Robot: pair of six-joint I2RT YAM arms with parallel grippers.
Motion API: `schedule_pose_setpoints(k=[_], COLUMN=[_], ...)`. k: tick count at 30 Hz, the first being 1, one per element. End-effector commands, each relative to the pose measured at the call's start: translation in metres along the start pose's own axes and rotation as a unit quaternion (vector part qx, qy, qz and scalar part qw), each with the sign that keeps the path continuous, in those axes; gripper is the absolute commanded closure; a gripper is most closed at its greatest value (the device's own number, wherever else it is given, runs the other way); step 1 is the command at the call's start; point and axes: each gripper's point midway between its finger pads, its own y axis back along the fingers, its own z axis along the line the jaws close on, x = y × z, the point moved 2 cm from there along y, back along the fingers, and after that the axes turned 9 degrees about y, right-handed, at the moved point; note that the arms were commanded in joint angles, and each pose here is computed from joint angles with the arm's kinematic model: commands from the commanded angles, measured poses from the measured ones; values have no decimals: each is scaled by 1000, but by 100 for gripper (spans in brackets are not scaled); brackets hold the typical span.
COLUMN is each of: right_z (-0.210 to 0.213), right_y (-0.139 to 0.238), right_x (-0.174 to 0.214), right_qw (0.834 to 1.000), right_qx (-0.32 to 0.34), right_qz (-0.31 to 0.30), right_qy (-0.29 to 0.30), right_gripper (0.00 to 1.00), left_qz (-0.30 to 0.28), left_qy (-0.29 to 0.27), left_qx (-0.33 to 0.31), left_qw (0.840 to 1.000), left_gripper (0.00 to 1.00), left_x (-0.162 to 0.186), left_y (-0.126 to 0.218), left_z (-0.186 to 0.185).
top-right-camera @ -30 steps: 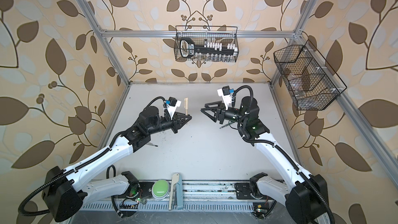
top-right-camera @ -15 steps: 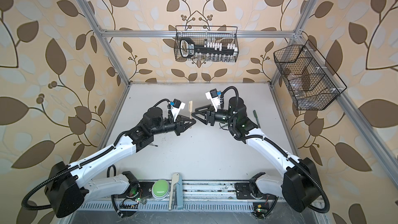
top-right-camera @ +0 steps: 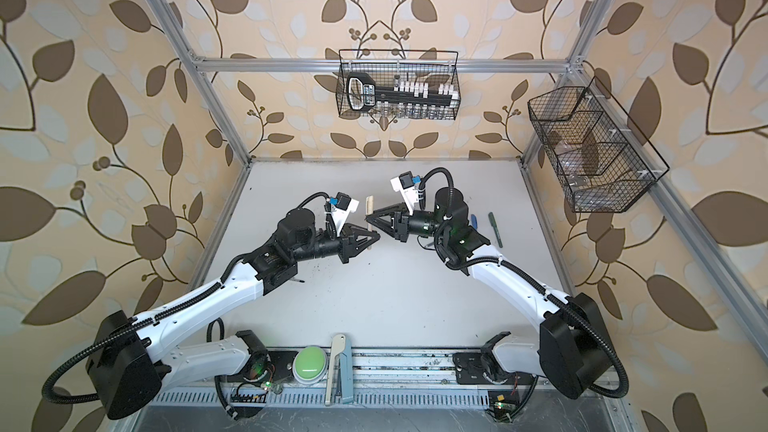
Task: Insert the pens into the pen caps
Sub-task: 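Open the left gripper while the right gripper lifts the capped pen away, then lower the capped beige pen beside the blue pen and open the right gripper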
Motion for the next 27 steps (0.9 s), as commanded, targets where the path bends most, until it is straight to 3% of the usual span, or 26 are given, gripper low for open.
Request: schedule_pose_setpoints(k=[1, 3, 5, 6, 7, 8, 9, 10, 11, 12, 16, 21, 23, 27], right_z=[7, 8, 9, 12, 13, 15, 16, 16, 14, 12, -4, -33, -49, -84], right_y=[2, 8, 16, 22, 27, 33, 38, 45, 53, 62, 117, 169, 180, 185], right_x=[-13, -14, -19, -23, -27, -31, -36, -40, -44, -48, -63, -53, -39, -14], right_qw=[1000, 1000, 999, 998, 997, 997, 995, 993, 990, 985, 935, 867, 847, 824], right_qx=[6, 27, 49, 59, 66, 74, 86, 107, 134, 163, 342, 477, 504, 526], right_qz=[-2, 4, 5, -1, -7, -13, -20, -20, -15, -8, 44, 128, 165, 209], right_qy=[12, 15, 18, 23, 26, 30, 36, 42, 46, 52, 81, 60, 37, 3], right_gripper=[93, 100, 100, 100, 100, 100, 100, 100, 100, 100, 100, 100, 100, 100], left_qz=[-7, -10, -8, -6, -6, -5, -3, 0, 2, 2, -29, -107, -121, -128], left_qy=[-11, -7, -4, -6, -9, -8, -7, -3, -1, -3, -8, -19, -32, -31], left_qx=[19, 6, -12, -16, -18, -25, -34, -45, -57, -63, -144, -314, -361, -423], left_qw=[1000, 1000, 1000, 1000, 1000, 1000, 999, 999, 998, 998, 989, 943, 924, 897], left_gripper=[100, 98, 68, 81, 89, 88, 81, 61, 49, 46, 25, 1, 1, 1], left_x=[-3, -1, 0, 2, 3, 4, 5, 5, 5, 5, -9, -31, -33, -33], left_y=[0, 1, 2, 4, 4, 6, 7, 8, 10, 13, 34, 76, 87, 99], left_z=[-10, -6, -1, 1, 1, 4, 6, 9, 10, 10, 22, 60, 74, 99])
